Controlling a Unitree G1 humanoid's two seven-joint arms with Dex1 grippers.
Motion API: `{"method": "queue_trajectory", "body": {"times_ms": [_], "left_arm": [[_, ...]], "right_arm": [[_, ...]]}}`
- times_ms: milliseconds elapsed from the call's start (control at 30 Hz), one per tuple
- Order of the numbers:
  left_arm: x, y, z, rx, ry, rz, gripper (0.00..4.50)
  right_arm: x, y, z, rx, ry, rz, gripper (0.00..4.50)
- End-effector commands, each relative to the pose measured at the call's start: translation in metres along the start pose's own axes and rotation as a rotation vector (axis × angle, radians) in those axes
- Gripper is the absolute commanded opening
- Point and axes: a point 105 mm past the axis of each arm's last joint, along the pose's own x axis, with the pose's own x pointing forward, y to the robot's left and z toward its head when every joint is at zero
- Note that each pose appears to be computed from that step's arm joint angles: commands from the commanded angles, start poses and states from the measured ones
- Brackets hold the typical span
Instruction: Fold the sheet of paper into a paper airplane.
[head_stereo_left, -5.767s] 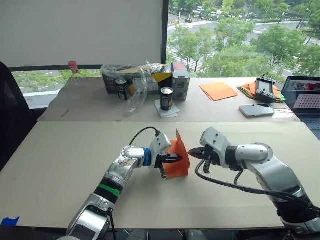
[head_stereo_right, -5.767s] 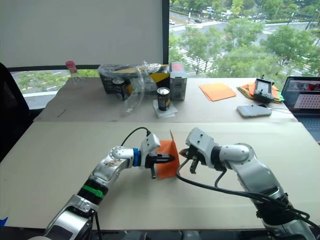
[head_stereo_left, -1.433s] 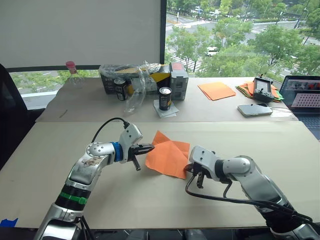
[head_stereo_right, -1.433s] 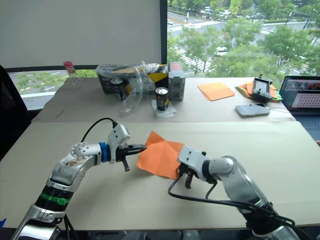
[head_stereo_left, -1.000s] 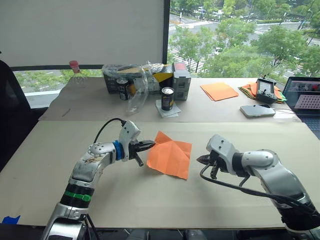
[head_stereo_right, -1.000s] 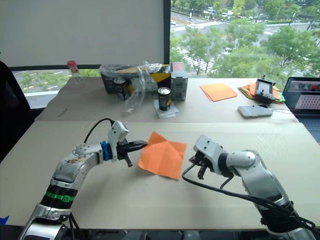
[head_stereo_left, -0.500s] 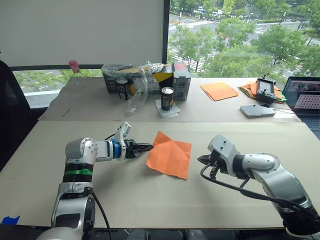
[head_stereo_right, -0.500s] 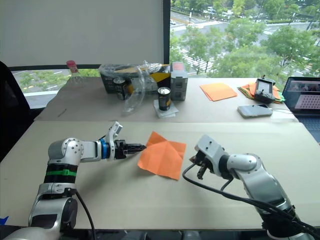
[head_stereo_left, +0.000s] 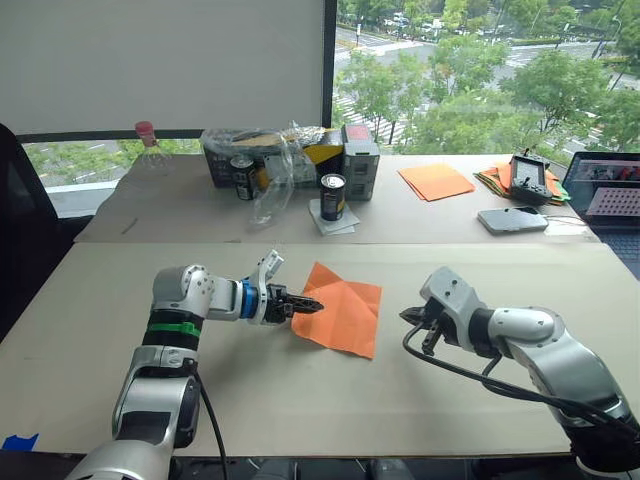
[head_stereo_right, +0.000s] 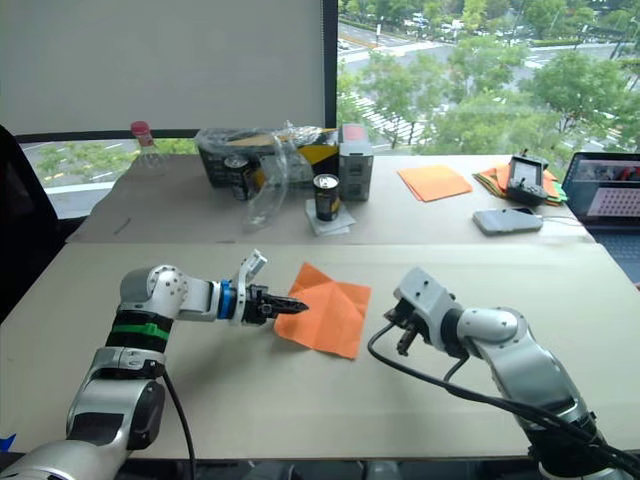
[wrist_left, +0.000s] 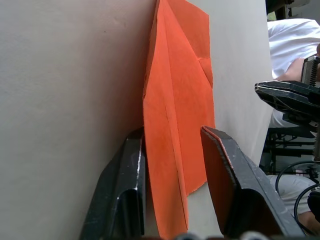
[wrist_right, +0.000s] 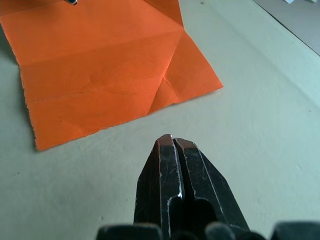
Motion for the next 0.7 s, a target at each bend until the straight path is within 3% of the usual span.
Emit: {"method": "queue_trajectory", "body": {"times_ms": [33, 67, 233, 367, 700], "left_arm": [[-0.009, -0.004, -0.002, 0.025, -0.005, -0.024, 0.24], [-0.011, -0.005, -0.005, 0.008, 0.001, -0.031, 0.04], [-0.026, -0.005, -0.025, -0.009, 0.029, -0.005, 0.04], [-0.043, -0.005, -0.033, -0.06, -0.049, -0.032, 0.04], [-0.056, -0.022, -0.066, -0.079, -0.093, -0.031, 0.04]], "right_arm": [[-0.005, -0.012, 0.013, -0.032, -0.03, -0.041, 0.0], [-0.005, -0.014, 0.014, -0.034, -0.032, -0.042, 0.0], [-0.001, -0.017, 0.021, -0.052, -0.049, -0.03, 0.0], [0.006, -0.016, 0.025, -0.058, -0.068, -0.01, 0.0], [0.025, -0.008, 0.033, -0.075, -0.098, 0.063, 0.0]]}}
